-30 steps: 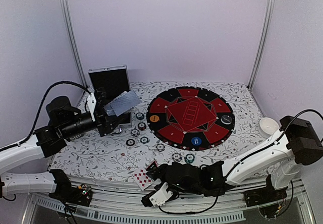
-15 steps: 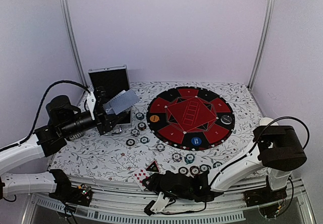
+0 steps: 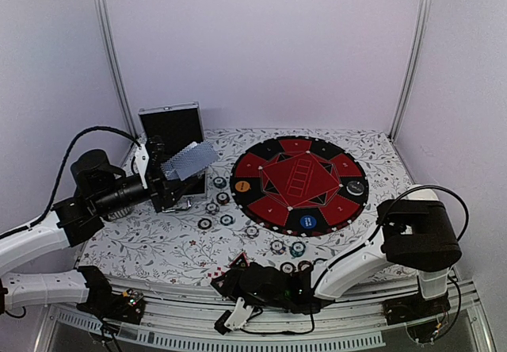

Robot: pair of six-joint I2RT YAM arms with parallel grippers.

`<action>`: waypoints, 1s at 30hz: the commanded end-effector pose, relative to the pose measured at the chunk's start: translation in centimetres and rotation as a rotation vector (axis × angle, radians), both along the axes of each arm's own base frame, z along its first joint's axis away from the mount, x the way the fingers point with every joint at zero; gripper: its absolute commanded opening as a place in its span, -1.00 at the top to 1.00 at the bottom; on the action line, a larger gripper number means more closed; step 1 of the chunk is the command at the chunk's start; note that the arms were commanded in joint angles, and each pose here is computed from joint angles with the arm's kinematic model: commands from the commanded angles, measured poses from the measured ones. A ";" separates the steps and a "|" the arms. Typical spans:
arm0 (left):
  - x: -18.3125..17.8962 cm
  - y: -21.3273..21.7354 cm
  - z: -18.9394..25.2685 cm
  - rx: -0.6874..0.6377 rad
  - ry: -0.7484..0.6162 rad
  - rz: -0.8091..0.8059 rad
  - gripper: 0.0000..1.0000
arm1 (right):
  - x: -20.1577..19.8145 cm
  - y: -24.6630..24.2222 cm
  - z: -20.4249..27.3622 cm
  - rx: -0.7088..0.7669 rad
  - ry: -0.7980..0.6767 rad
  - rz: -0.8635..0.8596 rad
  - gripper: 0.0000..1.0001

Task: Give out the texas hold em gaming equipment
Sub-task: Pick up the poker card from the center of the board, then distribute the poker card in the big blind area.

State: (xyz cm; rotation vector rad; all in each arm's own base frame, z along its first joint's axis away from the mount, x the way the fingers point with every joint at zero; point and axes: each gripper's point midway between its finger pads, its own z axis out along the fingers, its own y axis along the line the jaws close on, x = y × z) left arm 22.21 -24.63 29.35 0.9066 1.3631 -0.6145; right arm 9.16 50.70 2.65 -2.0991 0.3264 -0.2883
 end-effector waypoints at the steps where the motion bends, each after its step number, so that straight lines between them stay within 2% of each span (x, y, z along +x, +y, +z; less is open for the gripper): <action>1: -0.1 0.3 0.9 -0.019 -0.028 -0.003 -0.07 | 1.5 0.0 -1.2 -0.017 0.003 -0.024 -0.10; 2: -0.1 0.3 0.9 -0.020 -0.029 -0.005 -0.07 | 1.7 0.0 -1.1 -0.014 0.007 -0.028 0.00; 5: -0.1 0.3 1.1 -0.022 -0.032 -0.003 -0.07 | 2.2 0.1 -1.1 -0.006 0.022 -0.049 0.53; 10: -0.2 0.3 1.0 -0.021 -0.030 -0.005 -0.08 | 2.5 0.2 -1.2 -0.012 0.048 -0.079 0.89; 14: -0.2 0.3 1.0 -0.021 -0.031 -0.006 -0.08 | 2.3 0.6 -0.1 0.002 0.055 -0.088 0.95; 21: -0.2 0.3 1.0 -0.020 -0.031 -0.006 -0.08 | 0.5 2.5 6.0 0.134 0.247 -0.129 0.96; 26: -0.1 0.4 0.9 -0.020 -0.030 0.004 -0.08 | -0.1 2.8 13.2 0.302 0.588 -0.227 0.96; 30: 0.2 0.5 0.7 -0.017 -0.028 0.019 -0.08 | 0.0 1.2 16.2 0.356 0.801 -0.292 0.96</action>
